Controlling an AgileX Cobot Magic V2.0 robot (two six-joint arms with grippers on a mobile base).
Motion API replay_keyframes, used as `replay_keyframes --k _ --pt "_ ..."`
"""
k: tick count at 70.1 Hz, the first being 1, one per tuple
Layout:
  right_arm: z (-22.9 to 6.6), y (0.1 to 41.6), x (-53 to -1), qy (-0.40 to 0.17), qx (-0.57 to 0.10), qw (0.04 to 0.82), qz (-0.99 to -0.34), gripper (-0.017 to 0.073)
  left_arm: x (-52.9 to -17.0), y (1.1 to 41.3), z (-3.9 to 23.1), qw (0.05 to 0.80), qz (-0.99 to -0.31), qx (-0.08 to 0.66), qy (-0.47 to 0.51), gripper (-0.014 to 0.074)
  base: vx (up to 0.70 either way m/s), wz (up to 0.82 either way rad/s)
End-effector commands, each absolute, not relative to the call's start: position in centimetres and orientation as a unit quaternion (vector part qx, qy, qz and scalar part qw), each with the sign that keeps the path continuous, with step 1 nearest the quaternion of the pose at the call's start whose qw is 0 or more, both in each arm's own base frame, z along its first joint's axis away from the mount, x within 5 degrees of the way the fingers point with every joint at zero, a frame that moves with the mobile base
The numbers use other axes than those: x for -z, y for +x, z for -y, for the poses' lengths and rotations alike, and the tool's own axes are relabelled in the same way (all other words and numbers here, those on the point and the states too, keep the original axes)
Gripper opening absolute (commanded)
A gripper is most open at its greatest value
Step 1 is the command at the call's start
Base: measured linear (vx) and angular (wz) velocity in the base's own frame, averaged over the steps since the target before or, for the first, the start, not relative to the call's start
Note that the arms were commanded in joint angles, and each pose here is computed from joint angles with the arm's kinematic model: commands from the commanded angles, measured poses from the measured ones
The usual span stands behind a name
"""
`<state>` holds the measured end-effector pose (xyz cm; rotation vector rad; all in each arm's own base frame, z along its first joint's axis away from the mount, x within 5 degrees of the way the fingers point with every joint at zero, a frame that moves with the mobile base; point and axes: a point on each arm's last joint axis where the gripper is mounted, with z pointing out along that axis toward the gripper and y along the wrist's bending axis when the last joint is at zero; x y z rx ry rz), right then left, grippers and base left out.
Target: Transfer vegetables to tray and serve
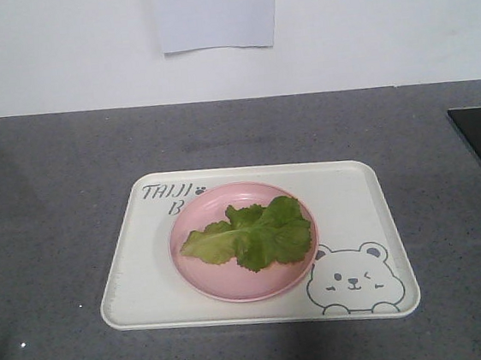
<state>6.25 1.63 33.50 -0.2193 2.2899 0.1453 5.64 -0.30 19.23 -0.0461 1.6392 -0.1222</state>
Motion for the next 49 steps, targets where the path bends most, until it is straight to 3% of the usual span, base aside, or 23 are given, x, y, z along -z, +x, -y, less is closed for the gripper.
replay_keyframes --k 1,18,36,49 --pt "-1.6 6.7 -34.4 -0.083 -0.059 0.436 -0.894 -0.0010 -19.1 5.7 0.3 0.703 -0.709 0.059 -0.019 -0.0007 0.00 0.00" --pt "-1.6 6.7 -34.4 -0.085 -0.054 0.442 -0.892 -0.0010 -19.1 5.7 0.3 0.703 -0.709 0.059 -0.019 -0.0007 0.00 0.00" --pt "-0.8 4.9 -30.2 -0.035 -0.006 0.650 -0.760 -0.0010 -19.1 5.7 0.3 0.703 -0.709 0.059 -0.019 -0.0007 0.00 0.00" --pt "-0.2 4.5 -26.3 -0.010 0.021 0.716 -0.698 -0.0008 -19.1 5.7 0.3 0.703 -0.709 0.059 -0.019 -0.0007 0.00 0.00"
